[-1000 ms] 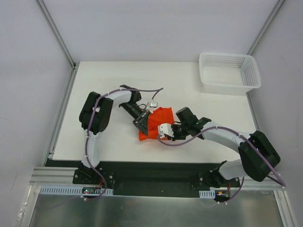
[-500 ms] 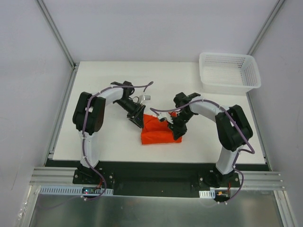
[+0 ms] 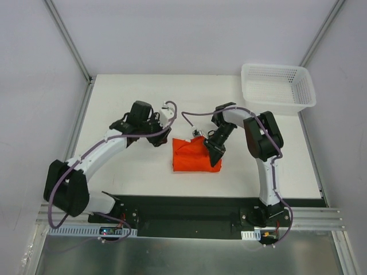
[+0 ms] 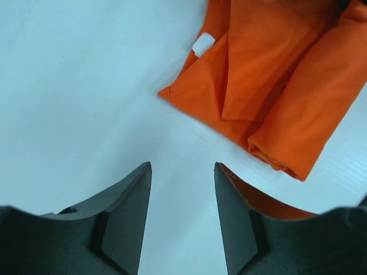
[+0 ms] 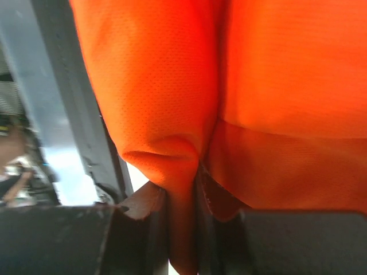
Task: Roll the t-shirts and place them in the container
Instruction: Roll the T-shirt to the center of the board.
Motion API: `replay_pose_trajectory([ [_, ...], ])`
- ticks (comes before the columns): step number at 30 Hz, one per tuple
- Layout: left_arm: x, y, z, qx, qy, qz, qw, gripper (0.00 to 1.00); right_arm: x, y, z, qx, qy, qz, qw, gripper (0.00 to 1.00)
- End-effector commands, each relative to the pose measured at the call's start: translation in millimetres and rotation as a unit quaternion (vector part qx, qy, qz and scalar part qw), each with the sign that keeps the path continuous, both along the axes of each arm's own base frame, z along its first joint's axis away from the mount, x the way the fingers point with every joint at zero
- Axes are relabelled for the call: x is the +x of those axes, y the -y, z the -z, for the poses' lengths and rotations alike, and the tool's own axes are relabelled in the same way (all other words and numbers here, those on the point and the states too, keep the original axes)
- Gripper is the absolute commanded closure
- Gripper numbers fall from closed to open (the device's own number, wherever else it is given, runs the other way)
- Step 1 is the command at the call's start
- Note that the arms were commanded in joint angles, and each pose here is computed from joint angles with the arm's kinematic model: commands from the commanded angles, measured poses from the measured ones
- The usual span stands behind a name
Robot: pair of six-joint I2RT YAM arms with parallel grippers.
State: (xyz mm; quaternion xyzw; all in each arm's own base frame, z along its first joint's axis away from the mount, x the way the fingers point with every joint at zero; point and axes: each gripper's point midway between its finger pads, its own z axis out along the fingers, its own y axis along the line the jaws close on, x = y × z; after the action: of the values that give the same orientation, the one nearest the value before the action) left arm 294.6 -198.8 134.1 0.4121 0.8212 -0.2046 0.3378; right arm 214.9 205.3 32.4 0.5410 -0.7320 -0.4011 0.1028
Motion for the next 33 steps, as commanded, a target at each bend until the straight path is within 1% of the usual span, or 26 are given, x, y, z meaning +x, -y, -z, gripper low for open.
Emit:
replay_pose_trajectory([
  [1, -3.0, 12.6, -11.3, 0.049, 0.159, 0.058, 0.984, 0.52, -1.6, 2.5, -12.7, -0.028, -0.116, 0.040, 0.992, 0.99],
  [2, -11.9, 17.4, -9.2, 0.051, 0.169, 0.085, 0.981, 0.52, -4.1, 2.3, -16.7, -0.037, -0.141, 0.044, 0.988, 0.99],
  [3, -28.4, 25.6, -5.2, 0.046, 0.179, 0.122, 0.975, 0.52, -2.6, 2.8, -11.5, -0.051, -0.158, 0.054, 0.985, 0.99],
  [5, -45.1, 34.7, -4.9, 0.042, 0.205, 0.184, 0.960, 0.52, -0.5, 1.8, -10.5, -0.052, -0.154, 0.054, 0.985, 0.99],
  [6, -54.8, 36.6, 3.8, 0.044, 0.203, 0.208, 0.956, 0.52, -1.9, 1.4, -9.6, -0.056, -0.153, 0.051, 0.985, 0.99],
  [7, -68.1, 45.6, 6.2, 0.039, 0.216, 0.257, 0.941, 0.53, -2.6, 0.9, -8.1, -0.061, -0.156, 0.052, 0.985, 0.99],
  [9, -83.5, 48.6, 19.6, 0.044, 0.220, 0.301, 0.927, 0.53, 1.5, -0.5, -6.3, -0.070, -0.159, 0.060, 0.983, 0.99],
  [10, -93.3, 57.1, 21.6, 0.038, 0.232, 0.337, 0.912, 0.53, 1.6, -1.1, -4.3, -0.077, -0.165, 0.064, 0.981, 0.99],
  [13, -103.3, 66.8, 27.7, 0.029, 0.243, 0.373, 0.895, 0.53, 2.3, -0.6, -4.2, -0.076, -0.164, 0.063, 0.981, 0.99],
  [17, -110.9, 79.8, 31.3, 0.007, 0.237, 0.404, 0.884, 0.51, 3.3, -1.8, -3.1, -0.082, -0.165, 0.065, 0.981, 0.99],
  [20, -113.9, 85.1, 44.4, 0.012, 0.227, 0.424, 0.877, 0.50, 3.2, -1.5, -2.5, -0.083, -0.166, 0.065, 0.981, 0.99],
  [21, -112.5, 86.1, 48.7, 0.021, 0.230, 0.429, 0.873, 0.50, 3.6, -1.7, -2.6, -0.083, -0.165, 0.065, 0.981, 0.99],
  [23, -108.0, 87.5, 61.0, 0.038, 0.222, 0.431, 0.874, 0.50, 3.9, -1.8, -3.2, -0.083, -0.167, 0.065, 0.980, 0.99],
  [26, -95.4, 80.5, 83.1, 0.085, 0.217, 0.426, 0.874, 0.50, 4.2, -2.2, -4.1, -0.084, -0.179, 0.063, 0.978, 1.00],
  [27, -85.9, 83.5, 83.8, 0.094, 0.236, 0.417, 0.873, 0.50, 4.6, -2.0, -4.1, -0.082, -0.180, 0.062, 0.978, 0.99],
  [28, -73.9, 78.3, 86.8, 0.121, 0.246, 0.398, 0.876, 0.51, 4.2, -2.0, -5.2, -0.081, -0.181, 0.062, 0.978, 0.99],
  [29, -70.1, 76.7, 93.0, 0.132, 0.247, 0.393, 0.876, 0.51, 3.9, -2.3, -5.8, -0.080, -0.181, 0.060, 0.978, 0.99],
  [31, -62.3, 76.8, 90.6, 0.140, 0.258, 0.381, 0.877, 0.51, 2.5, -1.9, -6.3, -0.081, -0.189, 0.058, 0.977, 0.99],
  [33, -64.3, 78.8, 84.5, 0.129, 0.262, 0.380, 0.878, 0.52, 4.3, -2.9, -6.5, -0.080, -0.191, 0.057, 0.977, 0.99],
])
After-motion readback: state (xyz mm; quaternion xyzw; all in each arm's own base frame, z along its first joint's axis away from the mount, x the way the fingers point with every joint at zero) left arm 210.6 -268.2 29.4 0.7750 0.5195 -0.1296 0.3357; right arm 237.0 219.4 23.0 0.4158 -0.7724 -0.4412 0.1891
